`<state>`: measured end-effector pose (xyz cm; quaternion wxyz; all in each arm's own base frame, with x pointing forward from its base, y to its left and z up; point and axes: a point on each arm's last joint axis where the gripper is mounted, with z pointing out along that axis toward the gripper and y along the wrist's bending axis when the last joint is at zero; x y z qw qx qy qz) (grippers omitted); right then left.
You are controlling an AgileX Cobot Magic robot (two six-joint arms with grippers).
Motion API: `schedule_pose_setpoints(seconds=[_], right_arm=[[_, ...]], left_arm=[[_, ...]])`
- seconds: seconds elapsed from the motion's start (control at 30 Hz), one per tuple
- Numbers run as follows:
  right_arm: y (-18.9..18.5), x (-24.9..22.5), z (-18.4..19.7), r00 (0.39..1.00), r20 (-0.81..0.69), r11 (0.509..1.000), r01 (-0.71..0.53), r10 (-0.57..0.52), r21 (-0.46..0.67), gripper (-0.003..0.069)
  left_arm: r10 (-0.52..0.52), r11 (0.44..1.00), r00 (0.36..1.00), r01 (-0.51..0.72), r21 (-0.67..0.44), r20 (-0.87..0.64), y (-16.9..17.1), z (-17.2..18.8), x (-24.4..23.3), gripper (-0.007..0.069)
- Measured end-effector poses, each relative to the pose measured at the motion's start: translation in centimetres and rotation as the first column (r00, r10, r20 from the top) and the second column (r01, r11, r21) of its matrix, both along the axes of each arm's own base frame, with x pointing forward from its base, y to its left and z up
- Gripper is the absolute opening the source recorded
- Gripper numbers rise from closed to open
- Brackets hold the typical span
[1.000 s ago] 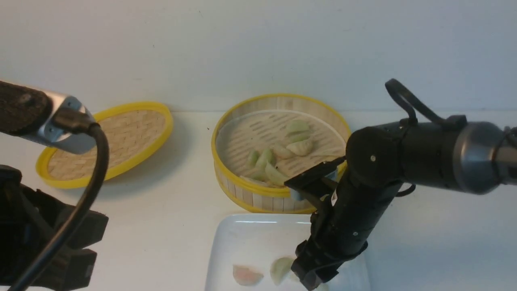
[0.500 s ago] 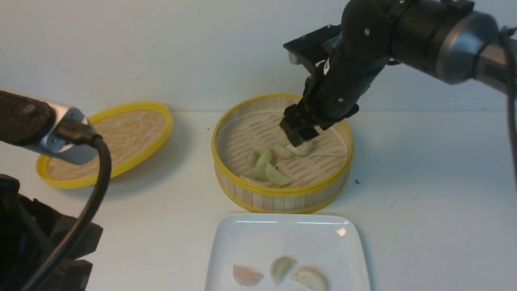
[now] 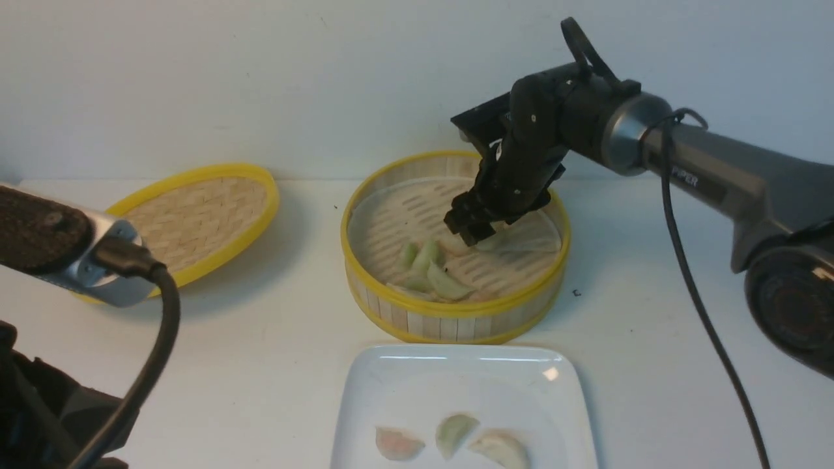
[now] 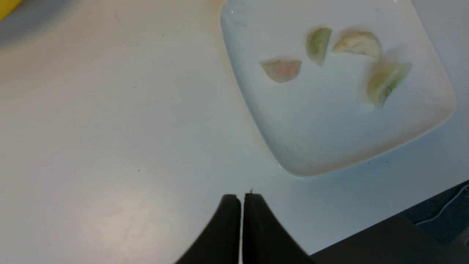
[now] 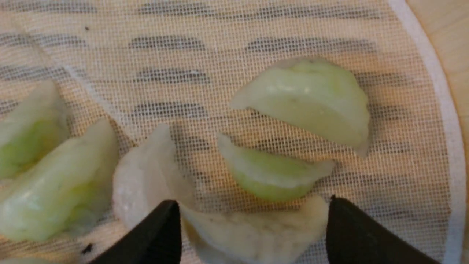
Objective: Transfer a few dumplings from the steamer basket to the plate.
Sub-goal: Use the right arm to grab a dumpling from inside the steamer
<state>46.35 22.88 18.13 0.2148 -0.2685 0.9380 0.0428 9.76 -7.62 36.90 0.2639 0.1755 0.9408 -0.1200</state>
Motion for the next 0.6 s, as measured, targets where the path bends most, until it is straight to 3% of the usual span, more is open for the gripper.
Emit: schedule_pose_setpoints(seconds=[0.1, 0.27, 0.6], right_arm=[[0.11, 0.03, -0.03, 1.0, -0.007, 1.0, 0.004, -0.004, 0.016, 0.048], [0.22, -0.03, -0.14, 1.0, -0.021, 1.0, 0.008, -0.007, 0.028, 0.0399], [-0.16, -0.83, 0.62, 0.997, -0.082, 1.0, -0.005, 0.004, -0.007, 0.0398]], left_arm=[[0.0, 1.0, 1.0, 0.0, 0.0, -0.001, 0.0, 0.0, -0.01, -0.0006], [0.0, 1.0, 1.0, 0.0, 0.0, -0.002, 0.0, -0.01, -0.02, -0.0006], [-0.002, 1.0, 1.0, 0.002, -0.005, -0.007, -0.05, -0.01, -0.06, -0.0006]])
